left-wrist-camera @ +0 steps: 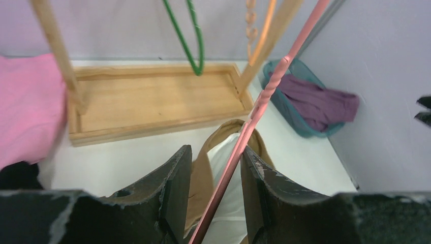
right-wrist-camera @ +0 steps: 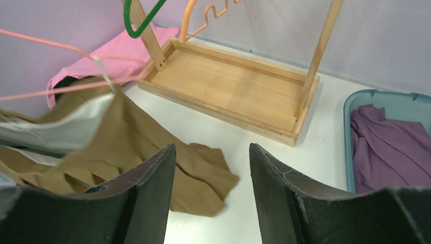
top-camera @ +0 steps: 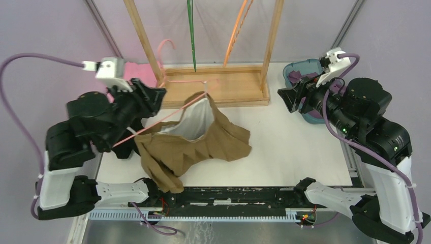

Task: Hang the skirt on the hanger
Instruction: Hang the skirt on the hanger.

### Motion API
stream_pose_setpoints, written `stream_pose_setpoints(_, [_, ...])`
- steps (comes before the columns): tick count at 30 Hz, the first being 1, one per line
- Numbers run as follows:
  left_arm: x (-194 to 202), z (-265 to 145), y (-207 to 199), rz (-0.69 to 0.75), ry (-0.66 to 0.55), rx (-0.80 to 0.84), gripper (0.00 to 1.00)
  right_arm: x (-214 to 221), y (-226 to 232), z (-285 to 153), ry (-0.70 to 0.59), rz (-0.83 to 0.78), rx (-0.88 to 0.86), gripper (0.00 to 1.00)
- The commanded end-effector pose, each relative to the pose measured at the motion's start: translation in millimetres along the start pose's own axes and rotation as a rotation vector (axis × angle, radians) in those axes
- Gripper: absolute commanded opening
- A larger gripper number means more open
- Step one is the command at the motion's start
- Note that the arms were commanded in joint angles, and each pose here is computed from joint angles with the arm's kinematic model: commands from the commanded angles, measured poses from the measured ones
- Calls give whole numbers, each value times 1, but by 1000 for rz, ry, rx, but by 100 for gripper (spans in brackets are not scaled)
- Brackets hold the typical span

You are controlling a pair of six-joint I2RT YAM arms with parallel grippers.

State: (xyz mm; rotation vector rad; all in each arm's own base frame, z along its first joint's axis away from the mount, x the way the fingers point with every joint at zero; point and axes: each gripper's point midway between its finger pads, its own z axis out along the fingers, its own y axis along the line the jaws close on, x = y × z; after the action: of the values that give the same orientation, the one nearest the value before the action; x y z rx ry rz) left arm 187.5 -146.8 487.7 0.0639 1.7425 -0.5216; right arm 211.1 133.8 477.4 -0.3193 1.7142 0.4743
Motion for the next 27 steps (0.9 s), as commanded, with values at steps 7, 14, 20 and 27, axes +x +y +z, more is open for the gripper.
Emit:
stream_pose_setpoints(7, [-51,-45,64,-129,-154,-220,3,4,-7,10,3,-27,36,60])
stream_pose_setpoints(14, [-55,-35,72,-105,-197,-329,3,12,-7,15,21,-27,36,60])
stream_pose_setpoints(20, [-69,-9,67,-45,-298,-466,3,18,-14,12,35,-42,72,61])
stream_pose_setpoints(27, [-99,8,52,-10,-415,-558,3,25,-20,12,56,-58,97,61])
